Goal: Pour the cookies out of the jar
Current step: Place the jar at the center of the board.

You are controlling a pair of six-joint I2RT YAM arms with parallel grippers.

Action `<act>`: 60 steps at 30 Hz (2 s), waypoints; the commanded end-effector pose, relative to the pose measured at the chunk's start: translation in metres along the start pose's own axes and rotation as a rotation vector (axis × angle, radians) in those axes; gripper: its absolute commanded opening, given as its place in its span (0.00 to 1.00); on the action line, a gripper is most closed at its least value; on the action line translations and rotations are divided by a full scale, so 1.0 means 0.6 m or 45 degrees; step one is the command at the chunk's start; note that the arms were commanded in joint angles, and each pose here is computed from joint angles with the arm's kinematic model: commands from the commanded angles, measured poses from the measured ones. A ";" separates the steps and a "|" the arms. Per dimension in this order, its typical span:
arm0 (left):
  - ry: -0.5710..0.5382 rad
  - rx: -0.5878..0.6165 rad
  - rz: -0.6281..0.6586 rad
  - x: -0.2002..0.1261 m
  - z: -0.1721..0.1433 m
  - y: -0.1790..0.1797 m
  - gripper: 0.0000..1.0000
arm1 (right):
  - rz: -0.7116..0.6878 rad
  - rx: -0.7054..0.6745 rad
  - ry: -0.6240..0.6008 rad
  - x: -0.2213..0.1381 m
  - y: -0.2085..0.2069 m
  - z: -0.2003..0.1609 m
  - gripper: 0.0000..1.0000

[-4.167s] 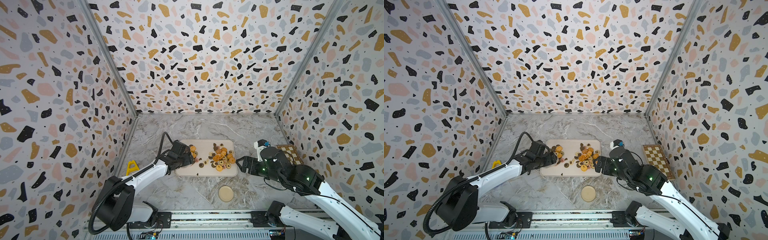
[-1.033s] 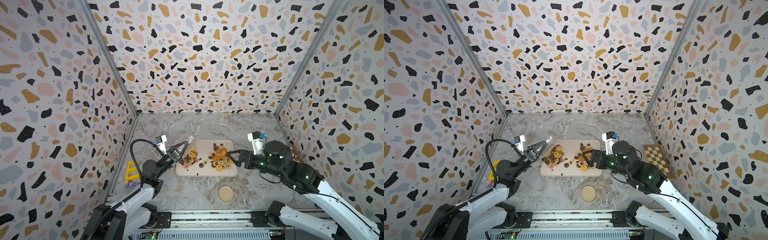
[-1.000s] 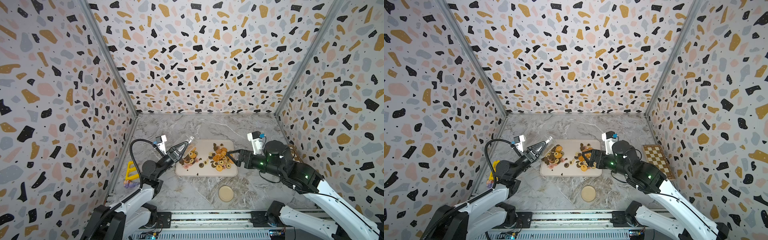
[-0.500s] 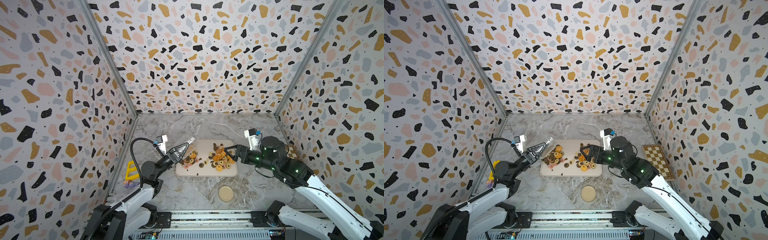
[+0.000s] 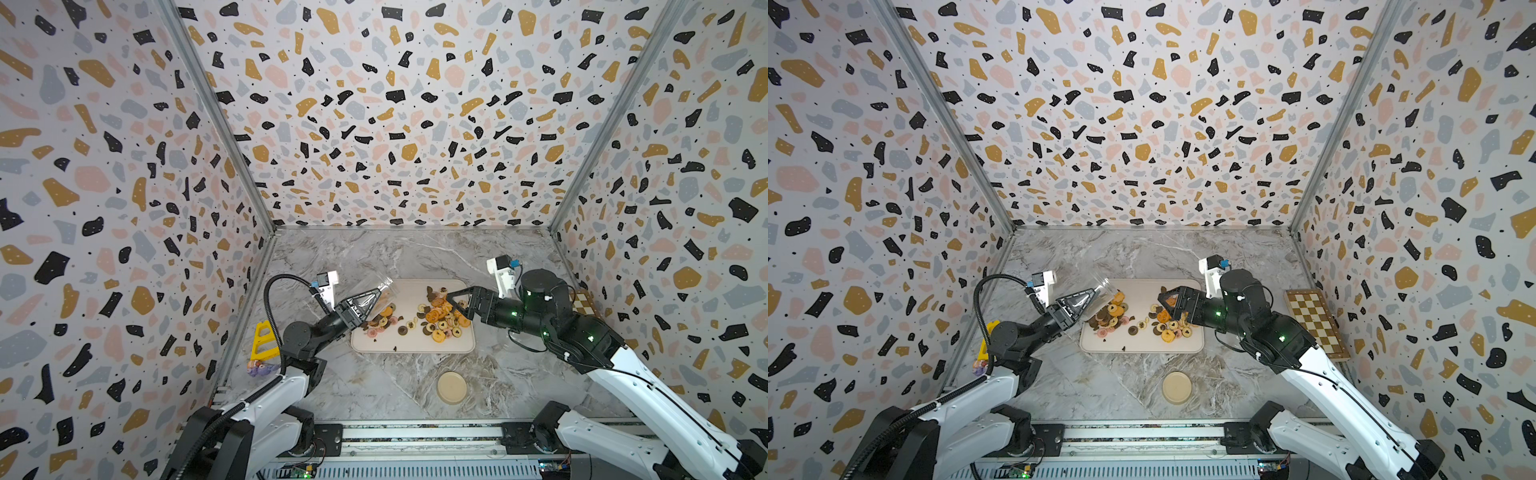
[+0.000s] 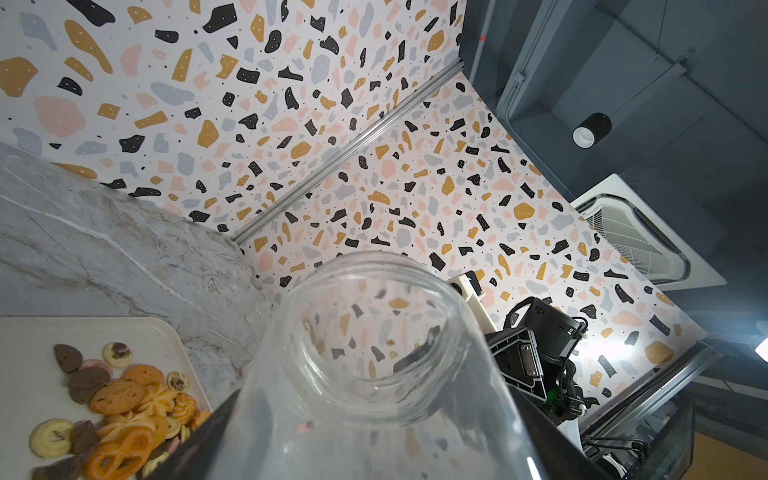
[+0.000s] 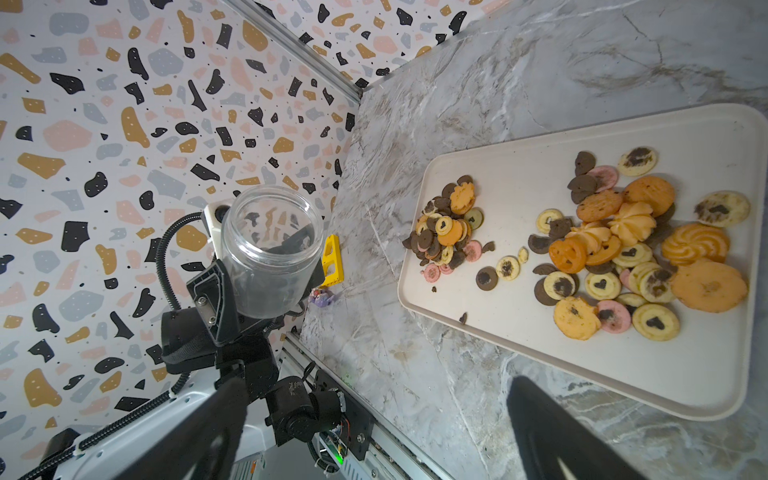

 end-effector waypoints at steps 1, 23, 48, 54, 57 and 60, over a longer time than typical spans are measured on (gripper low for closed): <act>-0.037 0.185 -0.192 0.003 0.019 -0.064 0.00 | 0.055 0.003 -0.013 -0.017 0.021 0.011 1.00; 0.006 0.284 -0.233 0.007 0.017 -0.078 0.00 | 0.399 0.111 0.162 0.018 0.113 0.051 1.00; 0.124 0.388 -0.276 0.037 -0.027 -0.069 0.00 | 0.283 0.407 0.242 0.121 0.120 -0.001 1.00; 0.112 0.411 -0.279 0.038 -0.026 -0.072 0.00 | 0.208 0.459 0.261 0.135 0.103 -0.015 1.00; 0.113 0.415 -0.287 0.041 -0.024 -0.074 0.00 | 0.216 0.471 0.281 0.144 0.106 -0.017 1.00; 0.109 0.425 -0.295 0.043 -0.023 -0.078 0.00 | 0.234 0.471 0.303 0.155 0.115 -0.021 1.00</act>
Point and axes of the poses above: each gripper's point midway between its finger pads, its own x axis out along the fingers, its own y axis along the line the jaws close on, z = x × y, the point moved 6 cm from there along -x, back along the fingers, and after that the axes turned 4 degrees about -x, right-handed, at the moved point
